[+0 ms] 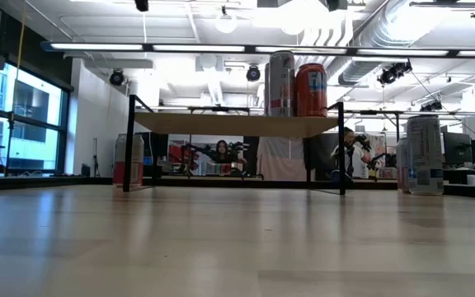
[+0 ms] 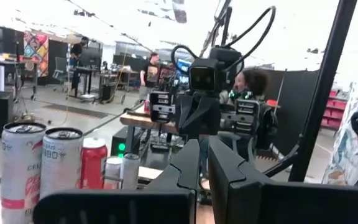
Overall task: Place canned beverage on shelf
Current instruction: Put the top black blue soda can on the shelf
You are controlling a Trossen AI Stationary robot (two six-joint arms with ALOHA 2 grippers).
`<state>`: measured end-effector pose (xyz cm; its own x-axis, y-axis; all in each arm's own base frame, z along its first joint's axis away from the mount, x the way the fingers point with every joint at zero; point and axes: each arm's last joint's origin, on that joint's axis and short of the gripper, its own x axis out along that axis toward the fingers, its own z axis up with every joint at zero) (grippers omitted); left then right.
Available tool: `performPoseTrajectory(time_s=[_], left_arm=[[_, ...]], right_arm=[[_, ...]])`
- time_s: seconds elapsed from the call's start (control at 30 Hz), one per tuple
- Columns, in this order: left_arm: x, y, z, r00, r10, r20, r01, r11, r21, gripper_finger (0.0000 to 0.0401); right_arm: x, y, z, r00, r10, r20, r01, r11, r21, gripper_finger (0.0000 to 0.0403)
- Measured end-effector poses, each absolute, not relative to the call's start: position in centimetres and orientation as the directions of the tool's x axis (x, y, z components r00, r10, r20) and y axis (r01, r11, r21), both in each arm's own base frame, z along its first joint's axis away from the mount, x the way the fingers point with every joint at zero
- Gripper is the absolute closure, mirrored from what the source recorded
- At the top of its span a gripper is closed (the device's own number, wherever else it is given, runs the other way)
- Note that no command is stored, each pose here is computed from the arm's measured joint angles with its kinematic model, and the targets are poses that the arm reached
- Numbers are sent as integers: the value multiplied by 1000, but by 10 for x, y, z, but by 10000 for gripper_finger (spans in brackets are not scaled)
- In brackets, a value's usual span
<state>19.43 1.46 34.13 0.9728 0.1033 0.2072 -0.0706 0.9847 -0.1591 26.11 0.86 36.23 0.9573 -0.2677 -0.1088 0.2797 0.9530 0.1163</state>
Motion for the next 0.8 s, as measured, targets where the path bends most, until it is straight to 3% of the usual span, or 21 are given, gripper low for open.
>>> performPoseTrajectory(time_s=[0.8], left_arm=[[194, 13, 341, 972, 99, 213, -70, 987, -141, 389]], right_arm=[[261, 7, 365, 954, -289, -84, 297, 947, 123, 403]])
